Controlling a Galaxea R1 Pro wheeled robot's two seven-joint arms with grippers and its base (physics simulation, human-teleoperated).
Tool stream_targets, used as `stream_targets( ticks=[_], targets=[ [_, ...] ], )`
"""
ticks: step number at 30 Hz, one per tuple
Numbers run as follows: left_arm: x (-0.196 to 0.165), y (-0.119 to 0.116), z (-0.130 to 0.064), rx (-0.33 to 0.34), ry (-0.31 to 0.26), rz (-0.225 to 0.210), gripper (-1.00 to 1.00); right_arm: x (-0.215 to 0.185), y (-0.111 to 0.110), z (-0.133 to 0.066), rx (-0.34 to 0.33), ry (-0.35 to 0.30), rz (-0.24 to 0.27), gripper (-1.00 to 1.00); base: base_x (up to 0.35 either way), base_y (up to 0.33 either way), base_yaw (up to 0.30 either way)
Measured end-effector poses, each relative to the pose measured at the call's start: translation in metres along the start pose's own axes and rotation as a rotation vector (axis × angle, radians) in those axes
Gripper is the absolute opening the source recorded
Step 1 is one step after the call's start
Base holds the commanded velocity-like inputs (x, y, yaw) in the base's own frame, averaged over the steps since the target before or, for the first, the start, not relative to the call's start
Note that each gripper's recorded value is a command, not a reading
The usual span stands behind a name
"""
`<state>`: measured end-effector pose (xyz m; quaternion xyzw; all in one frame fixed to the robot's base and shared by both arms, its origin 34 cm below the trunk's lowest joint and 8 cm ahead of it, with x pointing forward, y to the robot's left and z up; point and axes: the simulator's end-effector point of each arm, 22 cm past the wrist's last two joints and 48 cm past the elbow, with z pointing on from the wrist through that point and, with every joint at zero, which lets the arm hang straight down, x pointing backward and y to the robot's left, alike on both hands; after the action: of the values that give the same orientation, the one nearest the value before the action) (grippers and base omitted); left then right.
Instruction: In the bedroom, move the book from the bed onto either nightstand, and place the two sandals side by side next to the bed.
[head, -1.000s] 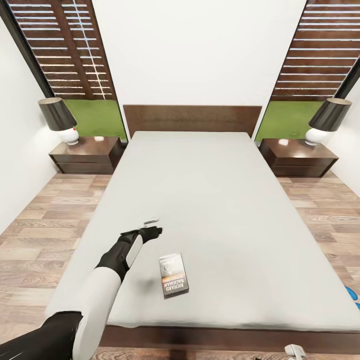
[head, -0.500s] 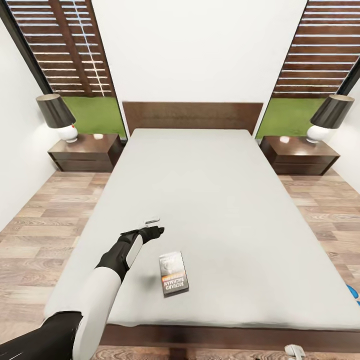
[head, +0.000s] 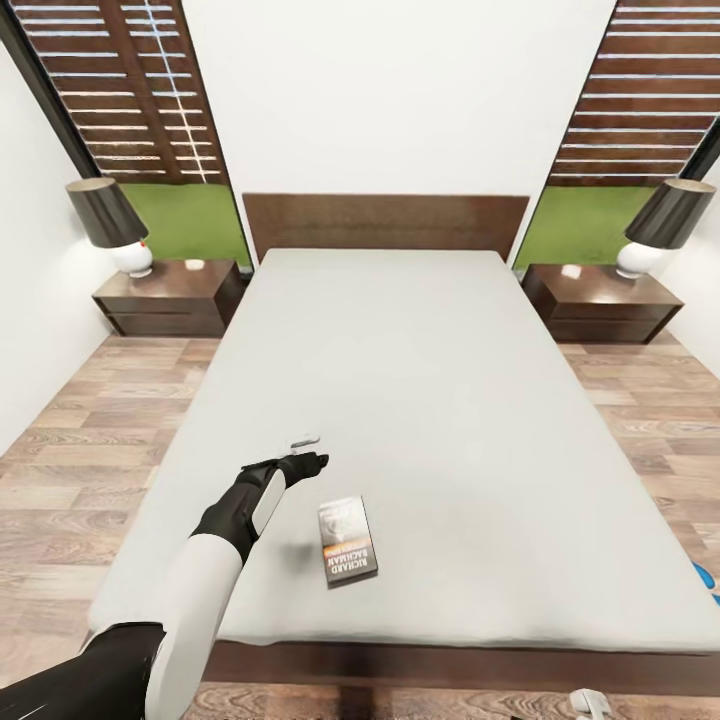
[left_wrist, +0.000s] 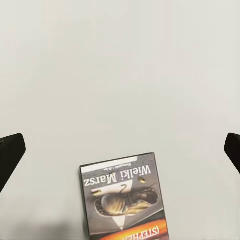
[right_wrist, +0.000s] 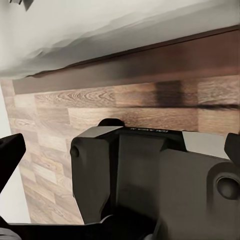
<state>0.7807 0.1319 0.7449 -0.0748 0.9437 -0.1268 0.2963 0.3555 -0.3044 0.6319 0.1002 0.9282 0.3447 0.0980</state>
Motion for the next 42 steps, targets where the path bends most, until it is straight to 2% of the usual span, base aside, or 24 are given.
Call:
stream_targets(
  ticks=[28,42],
  targets=[
    [0.024,0.008,0.017,-0.008,0.042,-0.009,1.00,0.016,-0.008,0.003,0.011,0.033,0.028,1.00,0.000,0.000,0.000],
    [0.030,0.013,0.031,-0.009,0.045,-0.009,1.00,0.015,-0.018,0.015,0.012,0.036,0.031,1.00,0.000,0.000,0.000]
  ],
)
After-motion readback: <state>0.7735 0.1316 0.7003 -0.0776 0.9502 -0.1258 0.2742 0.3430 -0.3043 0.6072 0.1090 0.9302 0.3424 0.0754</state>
